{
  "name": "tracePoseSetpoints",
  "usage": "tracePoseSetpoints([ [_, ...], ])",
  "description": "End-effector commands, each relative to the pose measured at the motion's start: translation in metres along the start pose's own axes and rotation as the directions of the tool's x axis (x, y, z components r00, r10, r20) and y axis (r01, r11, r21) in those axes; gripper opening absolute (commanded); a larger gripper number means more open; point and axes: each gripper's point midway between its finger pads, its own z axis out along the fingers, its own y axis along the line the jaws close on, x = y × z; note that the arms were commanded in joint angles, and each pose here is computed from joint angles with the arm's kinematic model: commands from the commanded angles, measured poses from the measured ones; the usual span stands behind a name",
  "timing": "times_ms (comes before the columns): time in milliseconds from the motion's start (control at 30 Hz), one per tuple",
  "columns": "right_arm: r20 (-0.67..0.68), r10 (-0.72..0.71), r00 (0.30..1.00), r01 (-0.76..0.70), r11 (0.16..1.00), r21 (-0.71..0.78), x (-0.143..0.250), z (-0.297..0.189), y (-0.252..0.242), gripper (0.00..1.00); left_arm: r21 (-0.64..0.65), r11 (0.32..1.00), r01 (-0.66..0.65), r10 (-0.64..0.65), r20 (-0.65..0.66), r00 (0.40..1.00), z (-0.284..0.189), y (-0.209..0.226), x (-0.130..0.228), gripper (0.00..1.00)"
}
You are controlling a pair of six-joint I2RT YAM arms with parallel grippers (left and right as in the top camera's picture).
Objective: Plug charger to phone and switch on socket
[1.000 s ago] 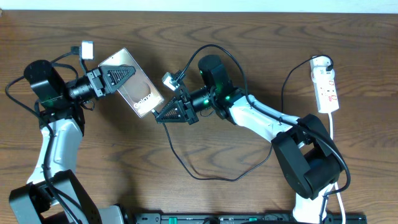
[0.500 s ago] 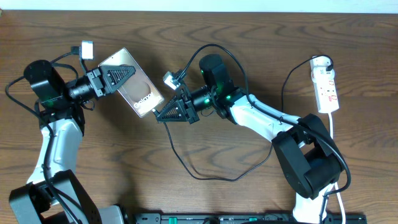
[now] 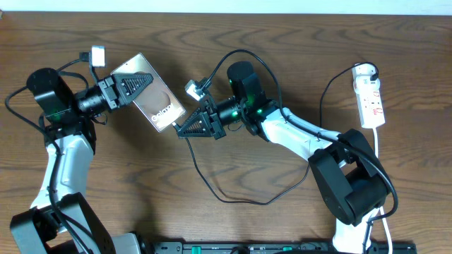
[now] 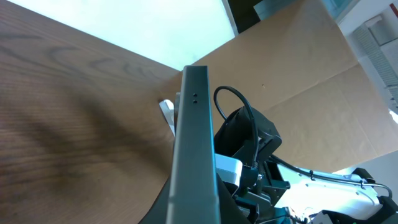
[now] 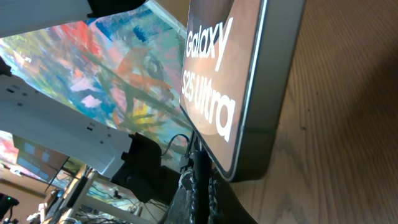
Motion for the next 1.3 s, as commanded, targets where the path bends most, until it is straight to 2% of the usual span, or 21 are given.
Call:
tracePoseSetpoints([
  [0, 0.028, -0.020, 0.999, 0.019, 0.999, 0.035, -0.012, -0.002, -0.004, 0.01, 0.049, 0.998, -0.034, 0.037, -0.050, 0.998, 0.003, -0.012, 0.009, 0.07],
  [800, 0.045, 0.056, 0.997, -0.058, 0.998, 0.038, -0.017, -0.003, -0.003, 0.01, 0.051, 0.998, -0.045, 0.048, -0.050, 0.998, 0.003, -0.012, 0.010, 0.08],
  [1267, 0.049, 0.073, 0.996, -0.075, 0.996, 0.038, -0.018, -0.003, -0.004, 0.01, 0.084, 0.994, -0.066, 0.074, -0.093, 0.993, 0.019, -0.018, 0.019, 0.08],
])
